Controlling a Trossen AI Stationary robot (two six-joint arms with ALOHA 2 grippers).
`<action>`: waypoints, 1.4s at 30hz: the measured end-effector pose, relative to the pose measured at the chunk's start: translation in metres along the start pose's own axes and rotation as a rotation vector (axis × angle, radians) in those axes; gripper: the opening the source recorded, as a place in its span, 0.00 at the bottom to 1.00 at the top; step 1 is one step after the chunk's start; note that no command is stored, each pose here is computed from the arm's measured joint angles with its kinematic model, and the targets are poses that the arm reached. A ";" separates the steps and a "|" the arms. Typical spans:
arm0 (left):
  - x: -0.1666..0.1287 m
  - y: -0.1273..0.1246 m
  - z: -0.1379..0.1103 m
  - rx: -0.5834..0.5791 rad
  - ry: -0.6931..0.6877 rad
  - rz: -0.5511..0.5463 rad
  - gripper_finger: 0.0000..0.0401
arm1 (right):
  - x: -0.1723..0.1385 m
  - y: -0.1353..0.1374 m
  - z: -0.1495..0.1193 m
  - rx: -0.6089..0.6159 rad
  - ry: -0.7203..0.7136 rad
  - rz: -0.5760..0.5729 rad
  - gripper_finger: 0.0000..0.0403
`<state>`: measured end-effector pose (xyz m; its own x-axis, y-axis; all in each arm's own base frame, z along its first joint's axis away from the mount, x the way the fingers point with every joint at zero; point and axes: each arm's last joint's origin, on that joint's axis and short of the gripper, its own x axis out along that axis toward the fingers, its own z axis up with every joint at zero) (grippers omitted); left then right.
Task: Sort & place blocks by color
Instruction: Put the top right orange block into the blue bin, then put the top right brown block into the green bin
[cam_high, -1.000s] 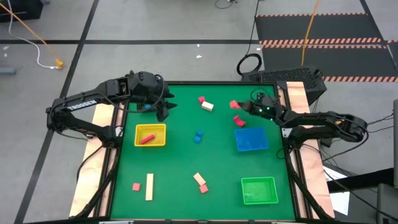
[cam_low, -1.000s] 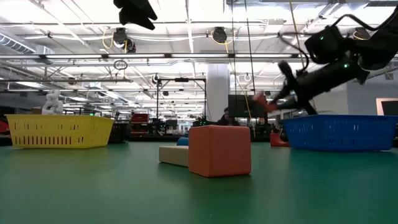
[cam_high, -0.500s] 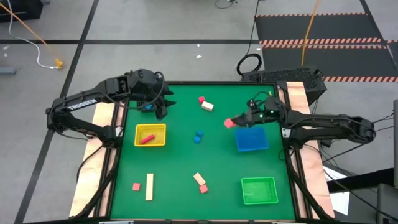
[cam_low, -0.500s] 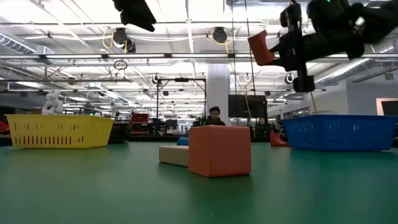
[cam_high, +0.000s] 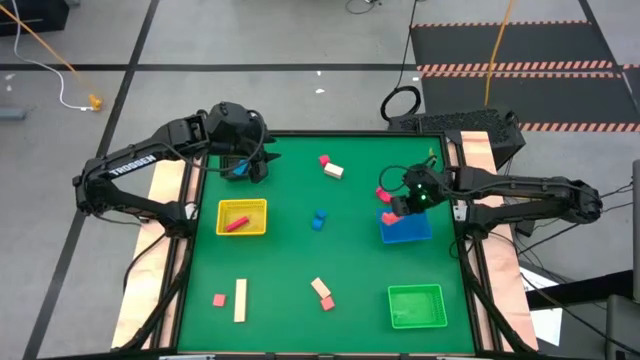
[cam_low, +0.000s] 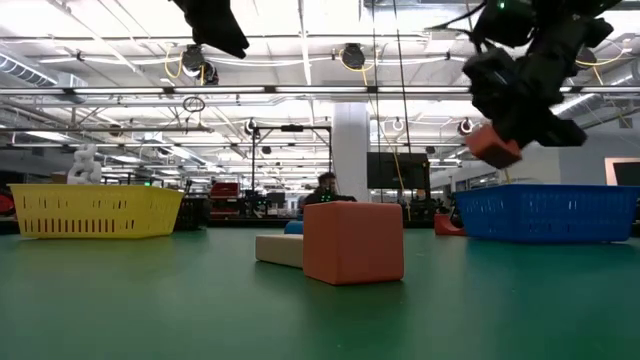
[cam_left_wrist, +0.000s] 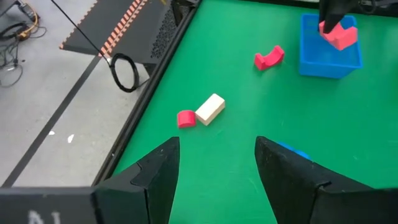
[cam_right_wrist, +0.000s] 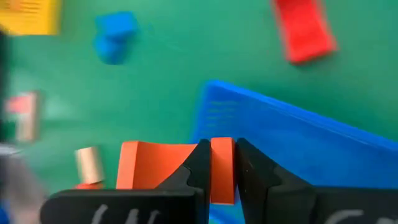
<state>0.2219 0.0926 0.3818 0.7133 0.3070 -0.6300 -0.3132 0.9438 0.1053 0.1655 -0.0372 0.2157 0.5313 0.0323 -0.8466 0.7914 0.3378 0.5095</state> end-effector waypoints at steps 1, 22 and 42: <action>0.000 0.000 0.000 -0.002 0.000 0.000 0.53 | 0.001 -0.002 -0.002 0.009 0.013 -0.030 0.08; 0.000 0.000 0.000 -0.036 0.000 -0.001 0.53 | 0.010 -0.002 -0.011 -0.021 0.091 -0.108 0.54; 0.000 0.000 0.000 -0.156 0.000 -0.005 0.53 | 0.005 0.002 0.028 -0.162 -0.273 -0.049 0.61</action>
<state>0.2220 0.0922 0.3817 0.7148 0.3024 -0.6305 -0.4033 0.9149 -0.0184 0.1781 -0.0631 0.2170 0.5728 -0.2342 -0.7856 0.7712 0.4789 0.4195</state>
